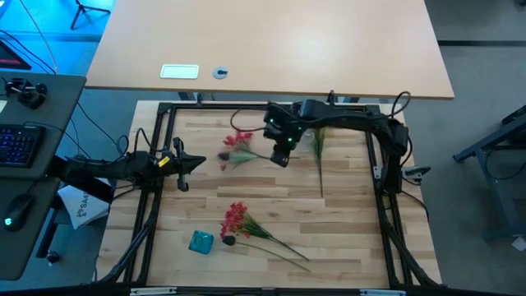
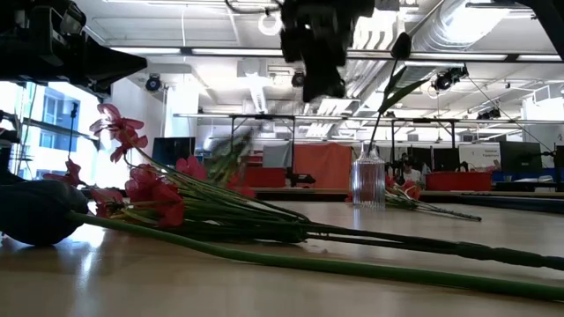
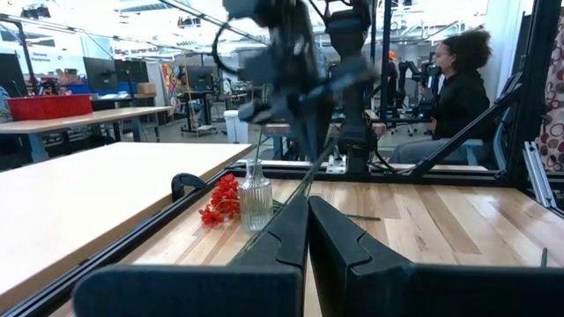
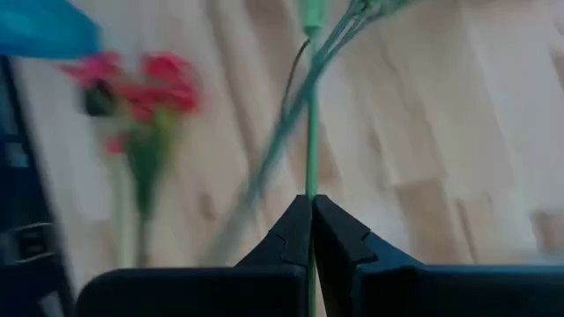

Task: Sort flowers into vase by color
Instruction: Put the top black tulip into the transparent vase

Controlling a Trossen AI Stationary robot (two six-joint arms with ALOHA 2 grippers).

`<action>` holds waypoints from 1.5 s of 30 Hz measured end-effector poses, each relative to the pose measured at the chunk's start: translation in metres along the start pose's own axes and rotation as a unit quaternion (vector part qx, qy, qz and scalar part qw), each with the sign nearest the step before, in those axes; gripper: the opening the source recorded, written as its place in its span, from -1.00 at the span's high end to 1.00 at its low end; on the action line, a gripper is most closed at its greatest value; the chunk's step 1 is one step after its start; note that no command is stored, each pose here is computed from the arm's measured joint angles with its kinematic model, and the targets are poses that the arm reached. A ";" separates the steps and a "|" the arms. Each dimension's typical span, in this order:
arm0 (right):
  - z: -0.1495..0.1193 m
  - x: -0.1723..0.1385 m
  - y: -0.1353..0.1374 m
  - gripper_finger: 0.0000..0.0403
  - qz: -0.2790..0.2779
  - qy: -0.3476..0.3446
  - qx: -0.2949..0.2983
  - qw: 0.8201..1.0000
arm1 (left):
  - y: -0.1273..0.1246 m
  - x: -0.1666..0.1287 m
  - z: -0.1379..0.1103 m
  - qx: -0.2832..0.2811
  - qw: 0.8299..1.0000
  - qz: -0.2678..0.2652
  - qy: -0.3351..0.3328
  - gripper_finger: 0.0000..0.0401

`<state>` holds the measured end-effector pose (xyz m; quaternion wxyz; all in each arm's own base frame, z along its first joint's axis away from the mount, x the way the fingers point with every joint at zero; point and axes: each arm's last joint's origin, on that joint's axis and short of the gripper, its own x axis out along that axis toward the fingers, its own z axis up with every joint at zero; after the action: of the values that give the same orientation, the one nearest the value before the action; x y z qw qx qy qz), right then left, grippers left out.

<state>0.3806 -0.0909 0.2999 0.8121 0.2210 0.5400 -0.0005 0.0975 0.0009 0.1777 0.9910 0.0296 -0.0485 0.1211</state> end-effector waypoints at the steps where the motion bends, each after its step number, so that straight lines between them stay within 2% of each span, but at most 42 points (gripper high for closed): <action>1: 0.004 -0.007 0.004 1.00 0.007 -0.013 -0.006 1.000 | 0.000 0.000 0.000 0.000 1.000 0.000 0.000 1.00; 8: 0.030 -0.063 0.015 1.00 0.014 -0.130 -0.022 0.991 | 0.000 0.000 0.000 0.000 1.000 0.000 0.000 1.00; 15: 0.031 -0.093 0.013 1.00 0.010 -0.146 -0.017 0.989 | 0.000 0.000 0.000 0.000 1.000 0.000 0.000 1.00; 20: 0.028 -0.096 0.010 1.00 0.005 -0.133 -0.003 0.991 | 0.000 0.000 0.000 0.000 1.000 0.000 0.000 1.00; 25: 0.033 -0.077 0.007 1.00 -0.027 -0.111 0.001 0.993 | 0.000 0.000 0.000 0.000 1.000 0.000 0.000 1.00; 28: 0.039 -0.057 0.001 1.00 -0.057 -0.095 0.002 0.994 | 0.000 0.000 0.000 0.000 1.000 0.000 0.000 1.00; 34: 0.052 -0.004 -0.014 1.00 -0.081 -0.046 -0.012 0.996 | 0.000 0.000 0.000 0.000 1.000 0.000 0.000 1.00; 40: 0.056 0.040 -0.027 1.00 -0.082 -0.001 -0.016 0.997 | 0.000 0.000 0.000 0.000 1.000 0.000 0.000 1.00; 45: 0.051 0.046 -0.030 1.00 -0.069 0.036 -0.031 0.996 | 0.000 0.000 0.000 0.000 1.000 0.000 0.000 1.00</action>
<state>0.4379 -0.1251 0.2649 0.7966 0.1577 0.5827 -0.0316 0.0975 0.0009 0.1777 0.9910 0.0296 -0.0485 0.1212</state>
